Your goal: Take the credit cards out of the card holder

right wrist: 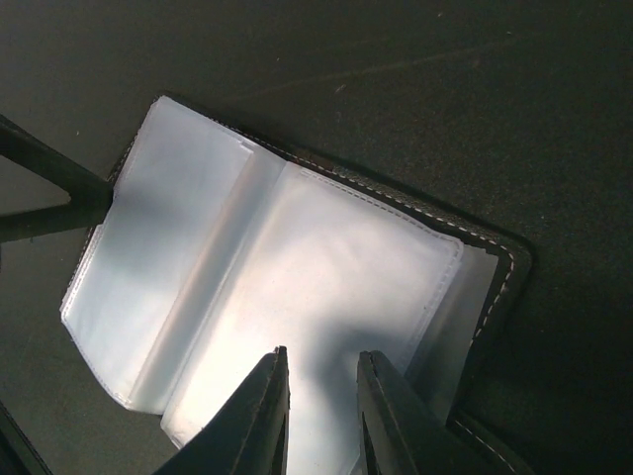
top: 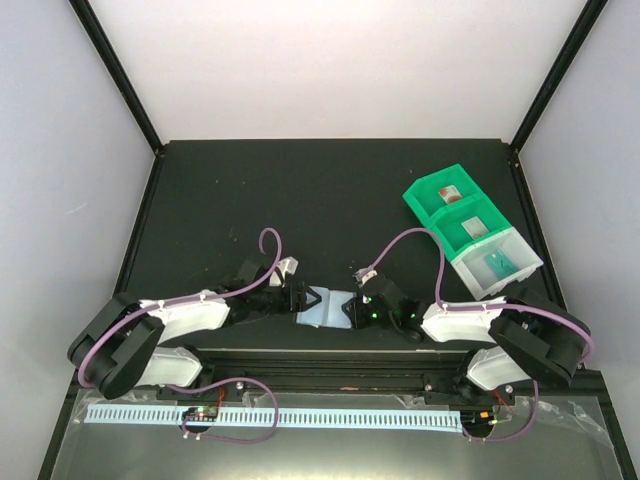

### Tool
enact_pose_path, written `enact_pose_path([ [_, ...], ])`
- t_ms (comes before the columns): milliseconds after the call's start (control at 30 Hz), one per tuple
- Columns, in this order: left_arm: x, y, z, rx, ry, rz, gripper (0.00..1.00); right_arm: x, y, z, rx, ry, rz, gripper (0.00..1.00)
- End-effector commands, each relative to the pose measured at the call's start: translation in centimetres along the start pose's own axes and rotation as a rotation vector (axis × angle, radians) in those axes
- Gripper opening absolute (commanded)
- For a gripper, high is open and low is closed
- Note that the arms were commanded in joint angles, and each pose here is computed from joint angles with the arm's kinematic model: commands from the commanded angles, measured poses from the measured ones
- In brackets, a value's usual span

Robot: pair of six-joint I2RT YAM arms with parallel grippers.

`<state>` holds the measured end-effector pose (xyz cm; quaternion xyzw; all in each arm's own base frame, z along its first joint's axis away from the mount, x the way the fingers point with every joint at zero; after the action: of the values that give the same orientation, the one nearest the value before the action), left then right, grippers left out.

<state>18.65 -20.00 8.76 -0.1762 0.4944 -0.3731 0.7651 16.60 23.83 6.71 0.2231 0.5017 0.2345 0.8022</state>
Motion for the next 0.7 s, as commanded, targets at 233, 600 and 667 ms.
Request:
enact_pose_path([
  [233, 0.2, -0.9, -0.2, -0.026, -0.016, -0.117, 0.68, 0.2, -0.6, -0.2, -0.001, -0.006, -0.031, 0.23],
  [600, 0.8, -1.3, -0.4, -0.047, -0.013, -0.173, 0.65, 0.3, -0.7, -0.2, -0.004, -0.007, -0.032, 0.23],
  [667, 1.0, -1.5, -0.3, -0.046, -0.011, -0.186, 0.64, 0.2, -0.7, -0.2, -0.004, -0.008, -0.035, 0.23],
])
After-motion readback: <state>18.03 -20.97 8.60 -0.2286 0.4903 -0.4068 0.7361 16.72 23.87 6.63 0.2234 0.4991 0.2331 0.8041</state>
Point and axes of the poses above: each gripper's point midway between its finger pads, its own x axis out along the fingers, its own y axis along the line the jaws close on, z = x × y, the point moved 6 cm from there along -x, back along the fingers, and after that the axes turned 15 degrees about x, right-handed, at the moved point
